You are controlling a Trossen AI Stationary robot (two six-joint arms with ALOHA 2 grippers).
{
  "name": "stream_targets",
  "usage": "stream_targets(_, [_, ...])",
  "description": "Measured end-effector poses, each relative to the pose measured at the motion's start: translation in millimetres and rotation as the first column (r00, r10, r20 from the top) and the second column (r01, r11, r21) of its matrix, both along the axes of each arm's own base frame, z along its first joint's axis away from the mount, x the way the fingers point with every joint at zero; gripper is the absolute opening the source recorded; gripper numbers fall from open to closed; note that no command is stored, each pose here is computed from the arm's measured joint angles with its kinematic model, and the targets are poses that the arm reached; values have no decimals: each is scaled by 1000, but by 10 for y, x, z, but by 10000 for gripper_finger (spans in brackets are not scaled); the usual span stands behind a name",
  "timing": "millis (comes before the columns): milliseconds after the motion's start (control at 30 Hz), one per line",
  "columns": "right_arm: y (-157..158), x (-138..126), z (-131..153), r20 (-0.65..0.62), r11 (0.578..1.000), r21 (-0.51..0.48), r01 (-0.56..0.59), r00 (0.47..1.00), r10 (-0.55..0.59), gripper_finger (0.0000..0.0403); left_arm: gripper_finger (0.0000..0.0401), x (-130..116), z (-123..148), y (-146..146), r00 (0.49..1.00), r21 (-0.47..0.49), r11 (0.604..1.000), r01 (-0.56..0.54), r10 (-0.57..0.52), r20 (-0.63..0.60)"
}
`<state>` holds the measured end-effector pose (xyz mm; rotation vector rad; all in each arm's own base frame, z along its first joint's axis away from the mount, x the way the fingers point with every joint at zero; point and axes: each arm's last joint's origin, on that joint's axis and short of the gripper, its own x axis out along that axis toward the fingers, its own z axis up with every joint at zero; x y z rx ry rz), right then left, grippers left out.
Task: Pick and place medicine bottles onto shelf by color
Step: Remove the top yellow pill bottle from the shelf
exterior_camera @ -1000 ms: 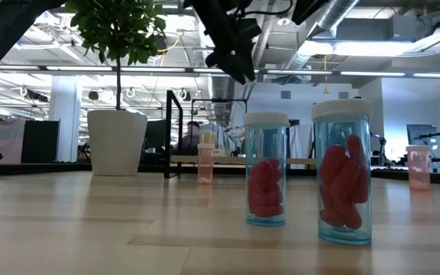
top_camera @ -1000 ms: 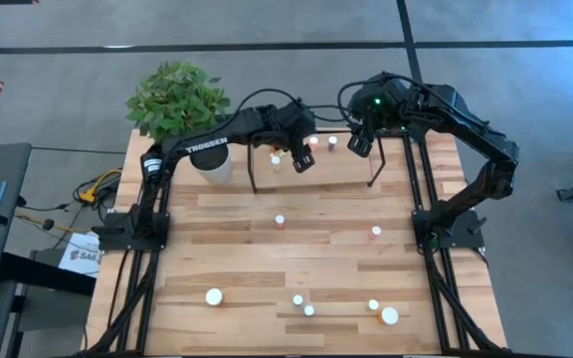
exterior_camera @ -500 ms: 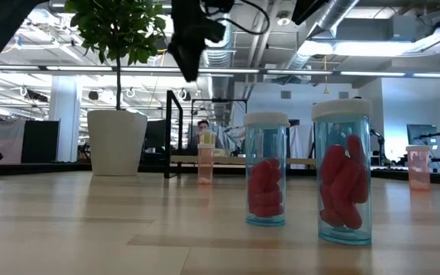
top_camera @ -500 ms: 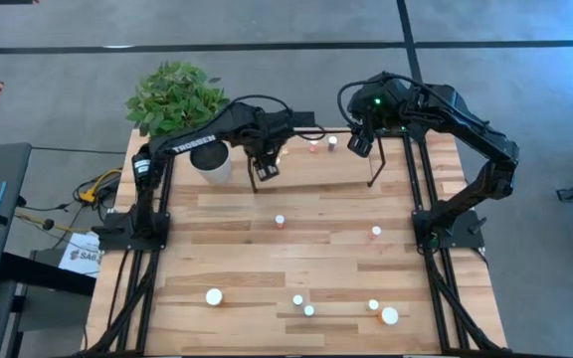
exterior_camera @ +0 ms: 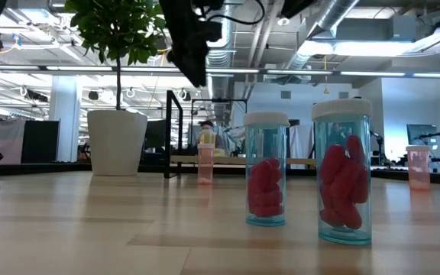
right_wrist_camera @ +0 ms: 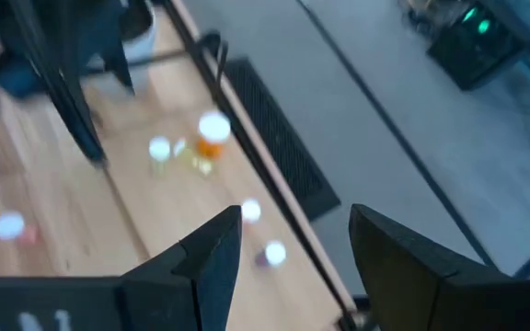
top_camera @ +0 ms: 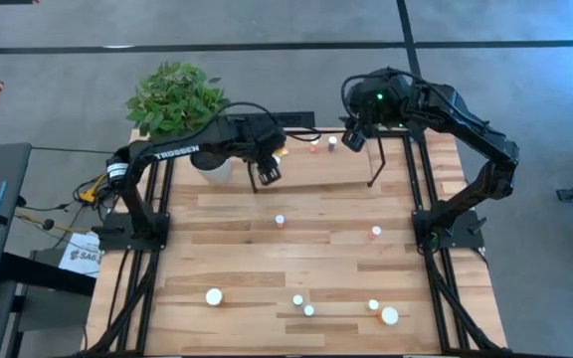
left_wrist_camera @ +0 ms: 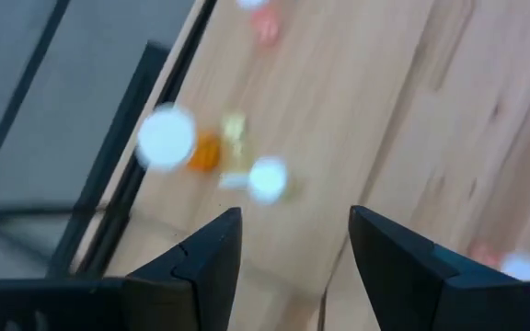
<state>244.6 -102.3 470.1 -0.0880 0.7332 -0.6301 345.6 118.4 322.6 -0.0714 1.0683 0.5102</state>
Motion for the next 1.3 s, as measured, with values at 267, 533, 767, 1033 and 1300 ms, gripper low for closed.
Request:
stream_targets(267, [-22,56,73,131,1000,18,11,991,-13,225,190,120,-39,-18,994,66,998,-21,14,107])
stream_targets(533, [-18,78,98,180,999,35,9,984,-15,225,190,-60,175,-75,996,129,988,83,-85,9])
stream_targets(767, [12,103,109,247,994,110,3,969,-30,225,190,-323,196,-165,983,56,994,94,-84,-161])
stream_targets(1033, [29,193,36,259,979,205,11,964,-65,225,190,-641,132,-351,971,11,995,95,-90,-220])
stream_targets(1300, [-54,627,-325,129,973,228,39,989,-70,225,190,-1126,-10,-582,1000,-13,1000,2,-2,-26])
